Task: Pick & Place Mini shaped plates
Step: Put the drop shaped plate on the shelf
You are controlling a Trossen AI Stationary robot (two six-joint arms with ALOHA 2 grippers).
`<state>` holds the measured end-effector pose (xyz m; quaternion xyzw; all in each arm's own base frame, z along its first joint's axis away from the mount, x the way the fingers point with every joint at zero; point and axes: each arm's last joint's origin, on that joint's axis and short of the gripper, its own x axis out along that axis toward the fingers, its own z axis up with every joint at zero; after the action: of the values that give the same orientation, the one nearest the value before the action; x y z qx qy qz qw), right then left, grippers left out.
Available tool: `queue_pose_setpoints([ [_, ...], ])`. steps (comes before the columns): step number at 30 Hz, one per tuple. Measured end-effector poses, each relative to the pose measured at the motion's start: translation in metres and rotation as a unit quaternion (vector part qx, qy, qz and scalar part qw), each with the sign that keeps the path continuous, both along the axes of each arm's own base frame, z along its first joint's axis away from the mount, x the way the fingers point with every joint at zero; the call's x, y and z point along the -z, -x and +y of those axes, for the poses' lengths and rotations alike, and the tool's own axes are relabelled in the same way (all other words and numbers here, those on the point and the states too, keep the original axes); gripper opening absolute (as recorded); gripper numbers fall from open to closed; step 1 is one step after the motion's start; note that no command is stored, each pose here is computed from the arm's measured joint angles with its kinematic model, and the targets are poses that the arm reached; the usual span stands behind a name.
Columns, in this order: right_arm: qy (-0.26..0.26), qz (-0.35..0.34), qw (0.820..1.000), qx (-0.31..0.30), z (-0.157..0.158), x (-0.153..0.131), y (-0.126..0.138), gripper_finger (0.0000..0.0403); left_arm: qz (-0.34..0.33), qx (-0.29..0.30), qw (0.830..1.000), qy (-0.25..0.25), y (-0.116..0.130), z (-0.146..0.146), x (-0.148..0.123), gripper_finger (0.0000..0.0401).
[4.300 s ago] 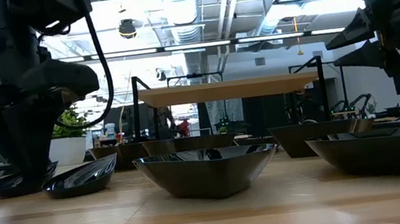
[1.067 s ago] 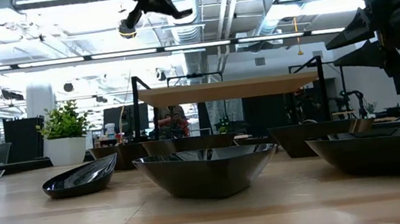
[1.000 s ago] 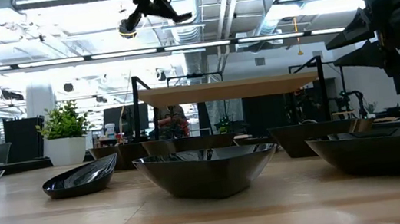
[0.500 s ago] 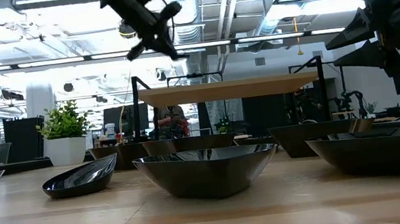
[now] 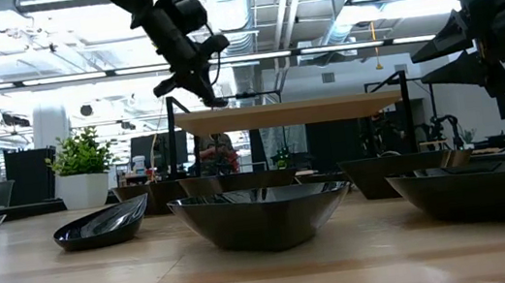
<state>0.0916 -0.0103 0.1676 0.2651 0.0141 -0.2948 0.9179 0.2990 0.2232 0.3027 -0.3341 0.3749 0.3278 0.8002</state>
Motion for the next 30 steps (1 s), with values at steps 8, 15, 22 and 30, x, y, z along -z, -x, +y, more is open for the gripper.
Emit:
queue_pose_setpoints([
  [8, 0.0, 0.0, 1.0, 0.0, 0.0, 0.0, 0.0, 0.0221, 0.001, 0.002, 1.0, 0.012, 0.002, 0.001, 0.008, 0.0003],
  [15, 0.0, 0.0, 1.0, 0.0, 0.0, 0.0, 0.0, 0.0221, -0.003, -0.007, 1.0, 0.015, 0.002, 0.003, 0.021, 0.0003],
  [22, 0.0, 0.0, 1.0, 0.0, 0.0, 0.0, 0.0, 0.0221, -0.014, -0.002, 1.0, 0.018, 0.002, 0.004, 0.02, 0.0003],
  [30, 0.0, 0.0, 1.0, 0.0, 0.0, 0.0, 0.0, 0.0221, -0.014, 0.001, 1.0, 0.012, 0.002, 0.005, 0.02, 0.0004],
])
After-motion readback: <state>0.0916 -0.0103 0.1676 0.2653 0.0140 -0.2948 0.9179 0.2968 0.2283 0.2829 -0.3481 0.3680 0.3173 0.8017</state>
